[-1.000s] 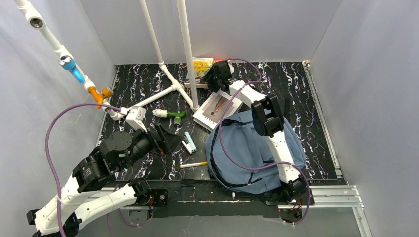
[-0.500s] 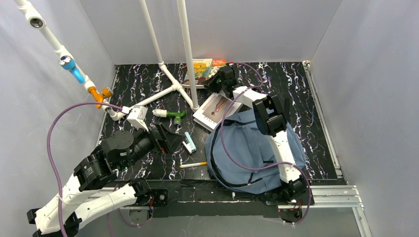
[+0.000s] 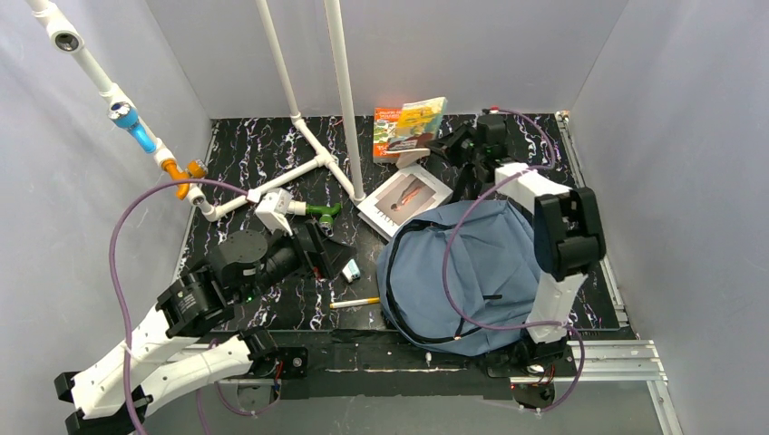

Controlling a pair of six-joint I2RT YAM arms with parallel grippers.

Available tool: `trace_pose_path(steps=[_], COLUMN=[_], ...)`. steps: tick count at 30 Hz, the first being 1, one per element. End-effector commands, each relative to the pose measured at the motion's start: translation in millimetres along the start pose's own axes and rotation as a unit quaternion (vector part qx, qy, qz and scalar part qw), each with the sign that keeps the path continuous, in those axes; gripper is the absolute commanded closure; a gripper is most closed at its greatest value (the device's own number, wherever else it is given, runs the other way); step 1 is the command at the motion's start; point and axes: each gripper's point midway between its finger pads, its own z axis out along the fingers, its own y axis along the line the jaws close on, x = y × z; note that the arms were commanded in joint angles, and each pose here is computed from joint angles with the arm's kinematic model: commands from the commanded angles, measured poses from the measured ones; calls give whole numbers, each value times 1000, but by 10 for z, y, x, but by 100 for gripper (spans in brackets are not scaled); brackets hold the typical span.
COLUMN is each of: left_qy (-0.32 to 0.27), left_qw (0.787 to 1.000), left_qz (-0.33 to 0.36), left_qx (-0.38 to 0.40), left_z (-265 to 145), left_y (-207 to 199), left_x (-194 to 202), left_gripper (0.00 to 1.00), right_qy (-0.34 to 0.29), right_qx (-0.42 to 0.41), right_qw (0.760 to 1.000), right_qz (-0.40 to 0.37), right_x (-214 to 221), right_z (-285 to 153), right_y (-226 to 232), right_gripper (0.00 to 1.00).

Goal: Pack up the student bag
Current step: Pick up the book from the center of the board.

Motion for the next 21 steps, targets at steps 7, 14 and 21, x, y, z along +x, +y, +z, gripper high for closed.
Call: trace_pose_path(steps=[7,14,21], left_qy=[15,32,27], left_qw=[999,998,998], left_qz=[-26,-36,-45], left_qx=[26,39,36], left_z=[178,241,217], left_y=[-139,-212,-178], left_x=[79,142,150], left_gripper=[2,2,2], right_qy=[43,39,66], right_qx=[-87,-40,-91], right_qw=[995,998,994], right_qz=[37,6,10], right_x=[614,736,880], right_z=[-976,-1017,-796], right_y=[143,-228,-451], right_gripper=[99,89,75])
